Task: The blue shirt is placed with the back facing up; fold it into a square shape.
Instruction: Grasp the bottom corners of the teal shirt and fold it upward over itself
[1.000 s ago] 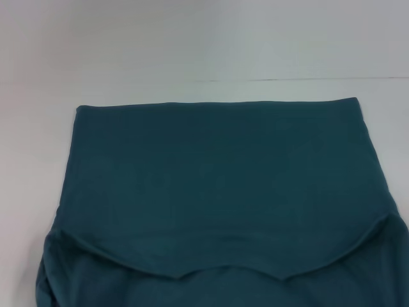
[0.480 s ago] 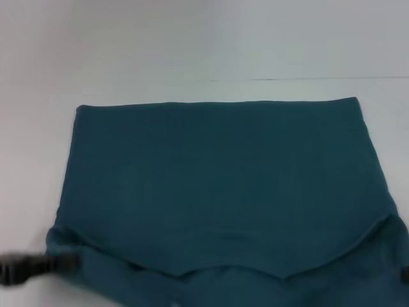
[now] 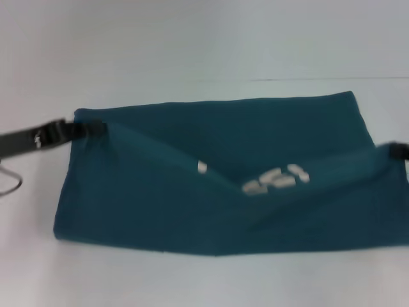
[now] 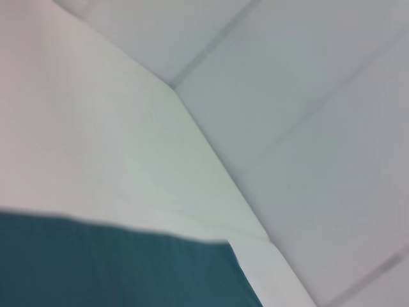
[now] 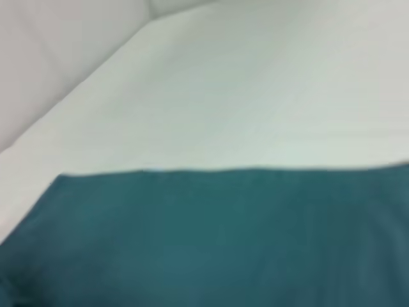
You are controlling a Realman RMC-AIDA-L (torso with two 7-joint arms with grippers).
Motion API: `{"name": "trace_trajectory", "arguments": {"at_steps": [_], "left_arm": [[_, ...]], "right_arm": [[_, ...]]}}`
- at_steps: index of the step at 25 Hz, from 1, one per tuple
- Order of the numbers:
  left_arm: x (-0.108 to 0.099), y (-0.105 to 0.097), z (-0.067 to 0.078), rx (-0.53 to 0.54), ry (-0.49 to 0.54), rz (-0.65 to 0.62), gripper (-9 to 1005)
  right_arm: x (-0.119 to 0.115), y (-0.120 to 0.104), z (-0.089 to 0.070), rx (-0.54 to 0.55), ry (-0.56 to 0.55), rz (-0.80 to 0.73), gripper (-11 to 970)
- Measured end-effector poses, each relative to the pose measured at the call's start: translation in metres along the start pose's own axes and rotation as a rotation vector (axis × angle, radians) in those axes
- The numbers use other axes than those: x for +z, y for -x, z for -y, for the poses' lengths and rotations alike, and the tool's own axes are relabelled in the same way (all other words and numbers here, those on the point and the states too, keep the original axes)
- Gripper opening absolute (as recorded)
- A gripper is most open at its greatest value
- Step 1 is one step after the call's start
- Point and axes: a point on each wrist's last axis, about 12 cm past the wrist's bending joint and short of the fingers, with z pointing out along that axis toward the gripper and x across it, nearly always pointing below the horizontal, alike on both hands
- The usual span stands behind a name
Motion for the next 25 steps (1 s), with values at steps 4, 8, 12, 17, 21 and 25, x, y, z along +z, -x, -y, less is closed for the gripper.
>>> {"name": "trace_trajectory", "arguments": {"at_steps": [4, 8, 12, 17, 21, 25], "left_arm": [[0.023, 0.019, -0.008, 0.015, 0.096, 0.067, 80], [0.038, 0.034, -0.015, 0.032, 0.196, 0.135, 82], [0.049, 0.041, -0.022, 0.048, 0.277, 0.199, 84], [0.06, 0.042, -0.031, 0.069, 0.369, 0.258, 87], [0.068, 0.041, -0.037, 0.094, 0.458, 0.303, 89], [0.077, 0.04, -0.039, 0.119, 0.505, 0.327, 92]], "right_arm": [[0.03, 0.023, 0.001, -0.045, -0.052, 0.031, 57], [0.057, 0.047, -0.003, -0.105, -0.114, 0.052, 60], [0.077, 0.067, -0.006, -0.164, -0.197, 0.081, 63], [0.097, 0.081, -0.008, -0.207, -0.286, 0.112, 68], [0.109, 0.08, -0.007, -0.233, -0.355, 0.129, 71], [0.118, 0.077, -0.009, -0.244, -0.375, 0.134, 75]]}}
